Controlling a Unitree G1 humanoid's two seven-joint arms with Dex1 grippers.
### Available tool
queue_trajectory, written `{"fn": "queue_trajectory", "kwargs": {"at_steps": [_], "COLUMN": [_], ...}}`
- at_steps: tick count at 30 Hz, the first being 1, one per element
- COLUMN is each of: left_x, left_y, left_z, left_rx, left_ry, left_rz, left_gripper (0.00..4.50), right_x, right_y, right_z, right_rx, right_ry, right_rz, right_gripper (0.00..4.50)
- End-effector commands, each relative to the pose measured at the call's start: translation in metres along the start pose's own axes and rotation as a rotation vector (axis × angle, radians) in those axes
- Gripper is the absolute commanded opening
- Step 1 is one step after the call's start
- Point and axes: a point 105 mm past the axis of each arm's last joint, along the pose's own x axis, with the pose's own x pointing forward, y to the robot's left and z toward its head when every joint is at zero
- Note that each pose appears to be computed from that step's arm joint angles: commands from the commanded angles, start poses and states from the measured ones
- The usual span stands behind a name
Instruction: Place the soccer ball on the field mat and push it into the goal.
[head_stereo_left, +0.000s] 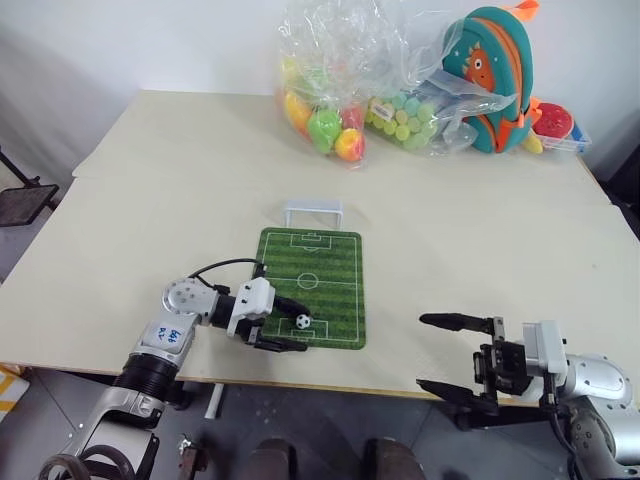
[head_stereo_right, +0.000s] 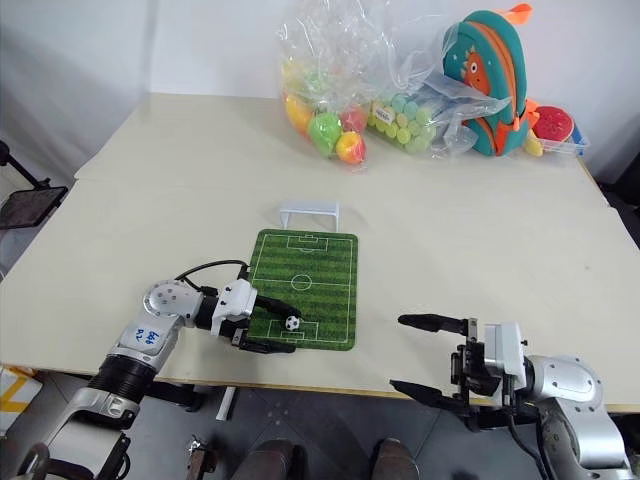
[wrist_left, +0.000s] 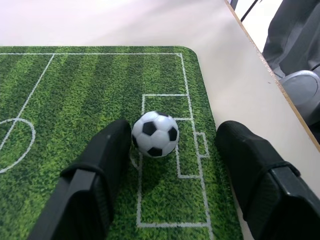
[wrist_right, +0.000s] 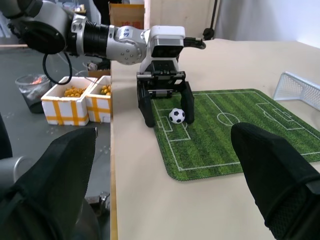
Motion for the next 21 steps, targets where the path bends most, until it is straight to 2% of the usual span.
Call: {"fn": "queue_trajectory", "kwargs": {"at_steps": [1,7,10,14,18,21], "left_x": [-0.004,-0.015,-0.027,-0.058,-0.096,-0.115], "left_y": [0.005,0.014,0.011,0.001,-0.011,-0.029], "left_z": [0.009,0.027,0.043,0.057,0.050,0.031], "left_rx": [0.034,0.071,0.104,0.110,0.042,-0.042], "left_ry": [-0.032,-0.089,-0.154,-0.160,-0.087,-0.035], "left_rz": [0.021,0.067,0.060,0.073,0.152,0.197], "left_gripper": [3.17,3.17,3.17,3.17,3.17,2.61], "right_x": [0.006,0.010,0.012,0.010,0.006,0.005], "right_y": [0.002,0.005,0.007,0.007,-0.004,-0.012], "right_z": [0.007,0.006,0.004,0.005,0.013,0.019], "right_rx": [-0.020,0.005,0.019,0.019,-0.040,-0.111], "right_ry": [-0.023,-0.031,-0.035,-0.033,-0.058,-0.074], "right_rz": [0.018,0.028,0.031,0.023,-0.030,-0.068], "right_gripper": [4.50,4.50,4.50,4.50,4.50,4.50]}}
